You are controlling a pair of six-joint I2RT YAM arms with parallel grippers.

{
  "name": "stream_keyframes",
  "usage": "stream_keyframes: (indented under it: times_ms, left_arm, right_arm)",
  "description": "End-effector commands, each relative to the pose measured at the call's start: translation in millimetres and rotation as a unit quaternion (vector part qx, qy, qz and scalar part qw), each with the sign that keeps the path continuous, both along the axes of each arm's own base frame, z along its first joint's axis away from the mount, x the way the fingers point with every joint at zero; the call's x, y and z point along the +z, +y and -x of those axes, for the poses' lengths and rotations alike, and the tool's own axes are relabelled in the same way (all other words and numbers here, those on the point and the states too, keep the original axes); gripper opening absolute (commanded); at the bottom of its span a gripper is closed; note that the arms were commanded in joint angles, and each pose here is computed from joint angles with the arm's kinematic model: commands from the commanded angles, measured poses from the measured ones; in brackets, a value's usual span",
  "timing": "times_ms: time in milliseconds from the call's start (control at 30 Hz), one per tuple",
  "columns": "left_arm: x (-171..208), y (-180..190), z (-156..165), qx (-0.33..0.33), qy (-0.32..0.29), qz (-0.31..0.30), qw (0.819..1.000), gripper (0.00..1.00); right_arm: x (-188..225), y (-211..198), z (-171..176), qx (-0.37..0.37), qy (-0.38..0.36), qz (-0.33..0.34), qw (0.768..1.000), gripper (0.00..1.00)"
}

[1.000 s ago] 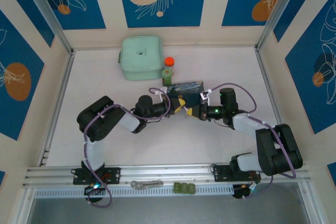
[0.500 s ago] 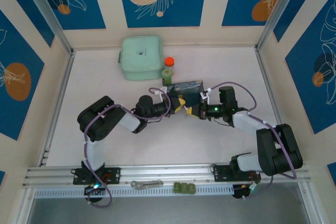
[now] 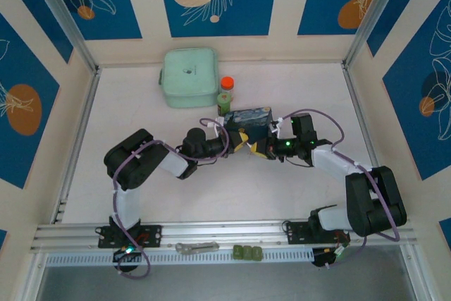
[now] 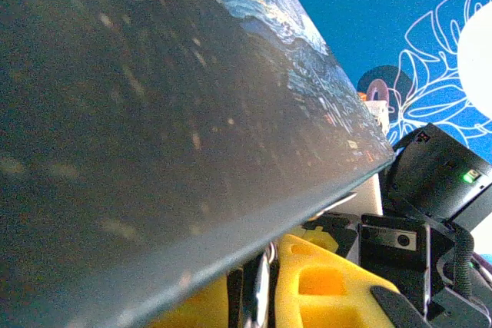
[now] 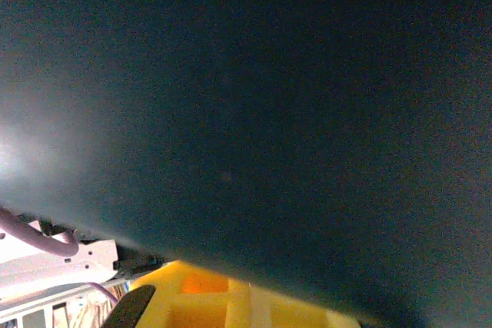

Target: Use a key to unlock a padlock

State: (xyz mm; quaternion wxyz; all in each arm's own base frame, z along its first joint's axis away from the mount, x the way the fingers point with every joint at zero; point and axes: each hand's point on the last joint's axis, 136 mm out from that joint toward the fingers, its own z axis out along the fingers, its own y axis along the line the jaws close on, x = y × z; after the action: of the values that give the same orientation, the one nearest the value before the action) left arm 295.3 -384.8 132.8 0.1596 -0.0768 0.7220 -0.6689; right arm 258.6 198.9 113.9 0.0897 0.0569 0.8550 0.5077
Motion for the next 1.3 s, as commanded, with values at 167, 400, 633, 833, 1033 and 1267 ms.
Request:
stream_keyframes:
  times_ms: [167,400,633,833,1033,1267]
  left_arm:
    - [64.7,-29.6,69.1,-0.159,-0.091,0.075,0.980,0.00]
    - [69.9,-37.6,76.5,-0.181,-0.098,0.081,0.975,0.00]
    - [77.3,-40.3,82.5,-0.196,-0.107,0.087,0.971,0.00]
    - [71.3,-36.2,80.6,-0.189,-0.100,0.081,0.974,0.00]
    - [63.4,-30.2,70.1,-0.166,-0.089,0.074,0.979,0.00]
    - [62.6,-32.8,65.6,-0.162,-0.085,0.075,0.980,0.00]
  right_arm:
    - [7.7,-19.7,-61.0,-0.105,-0.055,0.043,0.992,0.00]
    - [13.8,-10.3,-71.3,-0.109,-0.070,0.038,0.991,0.00]
    - [6.9,-1.1,-79.2,-0.097,-0.067,0.074,0.990,0.00]
    - [-1.8,-20.0,-83.1,-0.132,-0.049,0.079,0.987,0.00]
    - [3.4,-35.1,-85.6,-0.164,-0.056,0.081,0.982,0.00]
    - [9.0,-29.7,-90.4,-0.174,-0.066,0.050,0.981,0.00]
